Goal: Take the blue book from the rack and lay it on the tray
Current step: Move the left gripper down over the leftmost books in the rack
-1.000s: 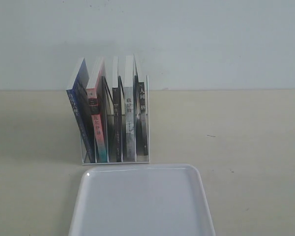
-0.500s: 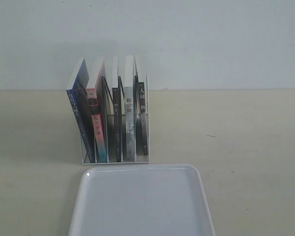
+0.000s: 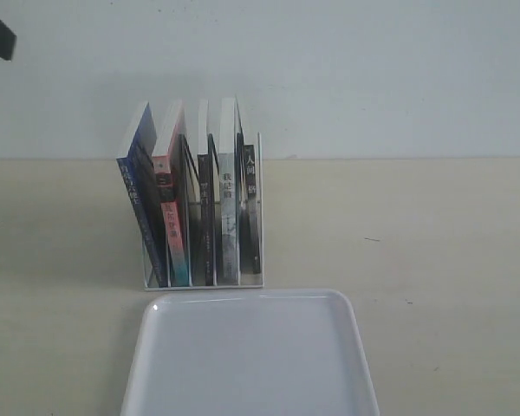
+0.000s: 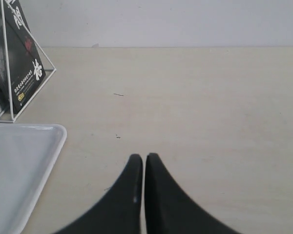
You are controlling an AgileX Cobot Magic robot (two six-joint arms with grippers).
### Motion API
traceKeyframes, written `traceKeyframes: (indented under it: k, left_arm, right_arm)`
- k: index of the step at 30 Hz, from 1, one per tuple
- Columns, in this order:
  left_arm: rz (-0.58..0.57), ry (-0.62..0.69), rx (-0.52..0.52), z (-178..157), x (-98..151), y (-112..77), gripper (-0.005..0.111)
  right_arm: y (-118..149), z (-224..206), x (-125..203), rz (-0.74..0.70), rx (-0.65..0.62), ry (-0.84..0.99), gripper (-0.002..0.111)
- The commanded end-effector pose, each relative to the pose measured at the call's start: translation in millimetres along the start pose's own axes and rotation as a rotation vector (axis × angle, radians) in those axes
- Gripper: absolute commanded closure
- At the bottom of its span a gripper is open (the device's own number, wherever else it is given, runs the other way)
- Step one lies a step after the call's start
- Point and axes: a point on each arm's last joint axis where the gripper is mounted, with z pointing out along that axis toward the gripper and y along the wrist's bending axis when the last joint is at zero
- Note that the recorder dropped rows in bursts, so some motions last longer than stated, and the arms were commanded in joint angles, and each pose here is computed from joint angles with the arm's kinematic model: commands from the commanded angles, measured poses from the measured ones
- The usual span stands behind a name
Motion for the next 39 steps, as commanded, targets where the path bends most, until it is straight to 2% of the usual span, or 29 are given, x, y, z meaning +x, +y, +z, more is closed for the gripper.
traceKeyframes:
  k: [1,3,6,8,9,12,13,20,39]
  left_arm:
    - [0.046,-0.054,0.072,36,-13,-41.2,0.103]
    - [0.145,-0.105,0.128,55,-23,-69.4,0.103]
    - [0.101,-0.129,0.174,70,-33,-87.7,0.101]
    - [0.098,-0.116,0.193,81,-38,-96.9,0.094]
    - [0.106,-0.106,0.197,88,-39,-102.1,0.085]
    - [0.078,-0.064,0.190,103,-35,-104.3,0.070]
    - [0.079,-0.057,0.188,106,-35,-104.7,0.068]
    - [0.072,0.011,0.184,116,-28,-105.8,0.068]
    - [0.038,0.055,0.171,128,-24,-106.7,0.068]
  right_arm:
    - [-1,0,0,-0.008,0.007,-0.008,0.107]
    - [0,0,-1,-0.008,0.007,-0.010,0.107]
    - [0,0,-1,-0.008,0.007,-0.010,0.107]
    - [0,0,-1,-0.008,0.007,-0.010,0.107]
    - [0,0,-1,-0.008,0.007,-0.010,0.107]
    - [0,0,-1,-0.008,0.007,-0.010,0.107]
    - [0,0,-1,-0.008,0.007,-0.010,0.107]
    - [0,0,-1,-0.008,0.007,-0.010,0.107]
    - [0,0,-1,-0.008,0.007,-0.010,0.107]
